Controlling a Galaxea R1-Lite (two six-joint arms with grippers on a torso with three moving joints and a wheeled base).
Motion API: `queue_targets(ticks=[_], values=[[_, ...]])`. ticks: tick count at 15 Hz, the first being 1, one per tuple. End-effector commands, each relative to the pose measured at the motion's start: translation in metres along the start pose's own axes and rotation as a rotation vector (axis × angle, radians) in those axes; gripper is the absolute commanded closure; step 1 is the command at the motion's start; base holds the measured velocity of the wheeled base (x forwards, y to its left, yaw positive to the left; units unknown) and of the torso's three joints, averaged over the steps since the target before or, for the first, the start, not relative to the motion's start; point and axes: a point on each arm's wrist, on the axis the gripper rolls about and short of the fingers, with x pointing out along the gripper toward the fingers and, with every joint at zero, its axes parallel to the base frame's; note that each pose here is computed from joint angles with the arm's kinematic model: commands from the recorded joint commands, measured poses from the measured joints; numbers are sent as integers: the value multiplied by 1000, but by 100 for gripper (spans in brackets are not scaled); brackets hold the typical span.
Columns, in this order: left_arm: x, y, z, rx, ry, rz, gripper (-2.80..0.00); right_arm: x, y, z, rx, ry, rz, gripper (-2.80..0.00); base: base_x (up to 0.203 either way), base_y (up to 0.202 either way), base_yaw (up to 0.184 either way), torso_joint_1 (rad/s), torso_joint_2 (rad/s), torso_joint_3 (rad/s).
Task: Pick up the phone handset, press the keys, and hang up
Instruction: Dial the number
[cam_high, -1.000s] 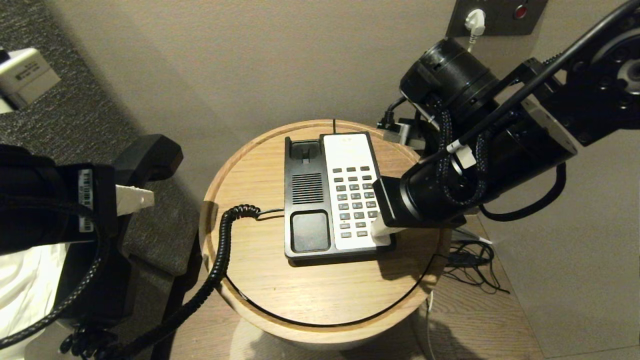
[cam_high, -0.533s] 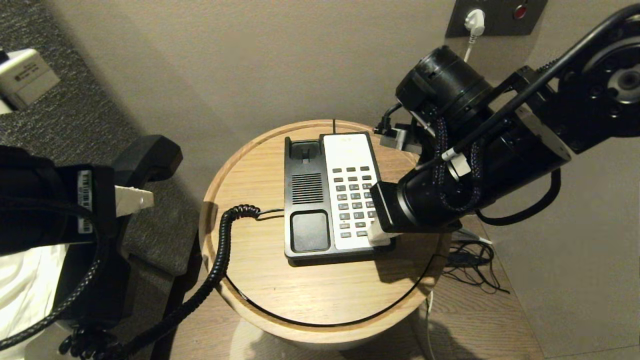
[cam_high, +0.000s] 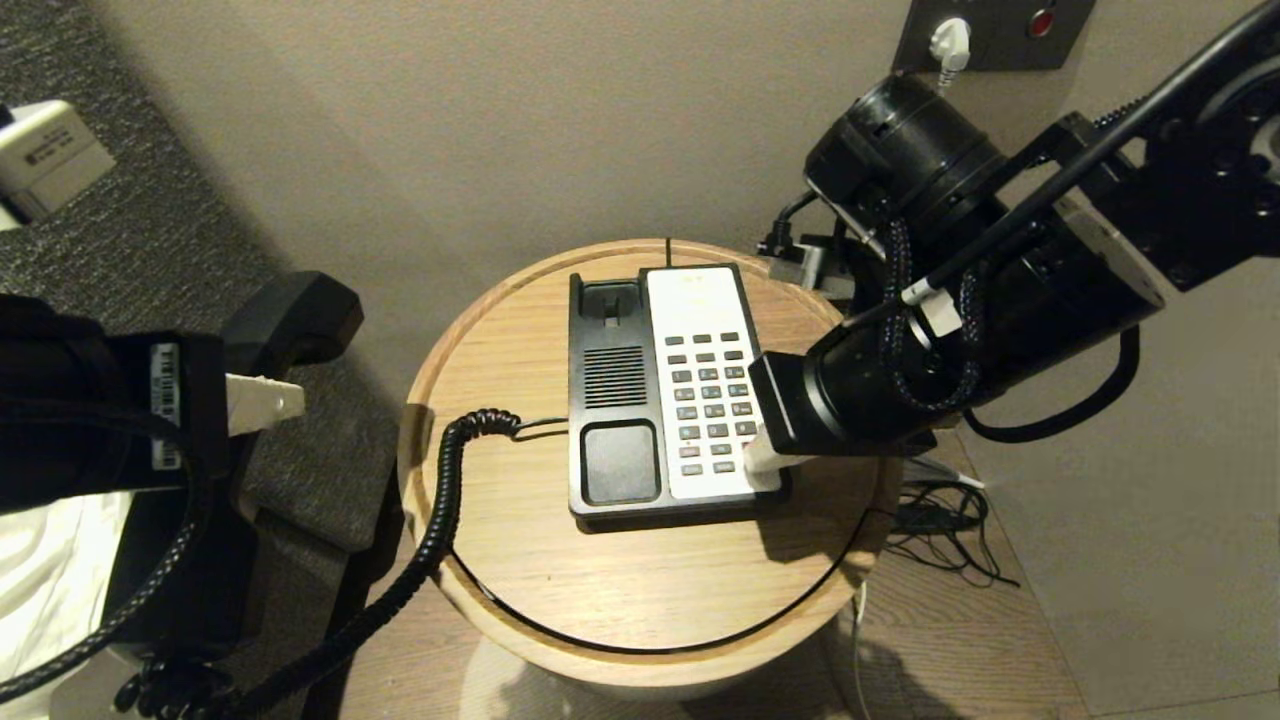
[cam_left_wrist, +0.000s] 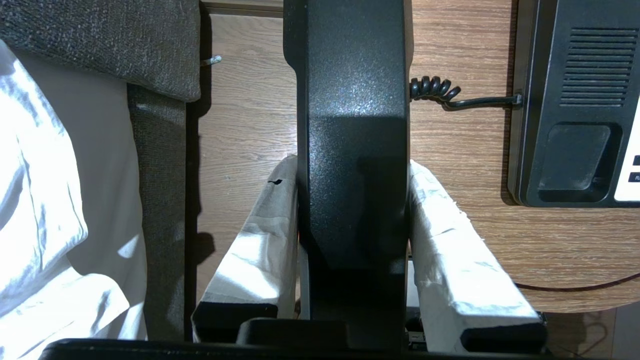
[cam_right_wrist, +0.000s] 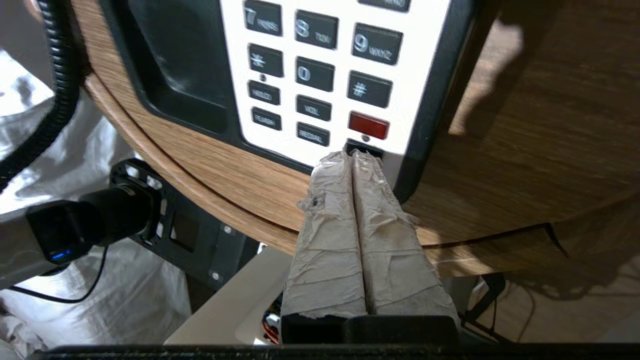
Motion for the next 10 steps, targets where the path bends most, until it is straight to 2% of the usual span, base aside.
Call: queue_targets(ticks=[1, 10], values=[[0, 0, 0, -1, -1, 6, 0, -1, 0, 0, 2, 0, 2, 0, 0, 0, 0, 0, 0, 0], [-1, 1, 0, -2, -2, 4, 0, 7, 0, 2, 1, 10, -8, 0, 0, 0, 0, 0, 0, 0]])
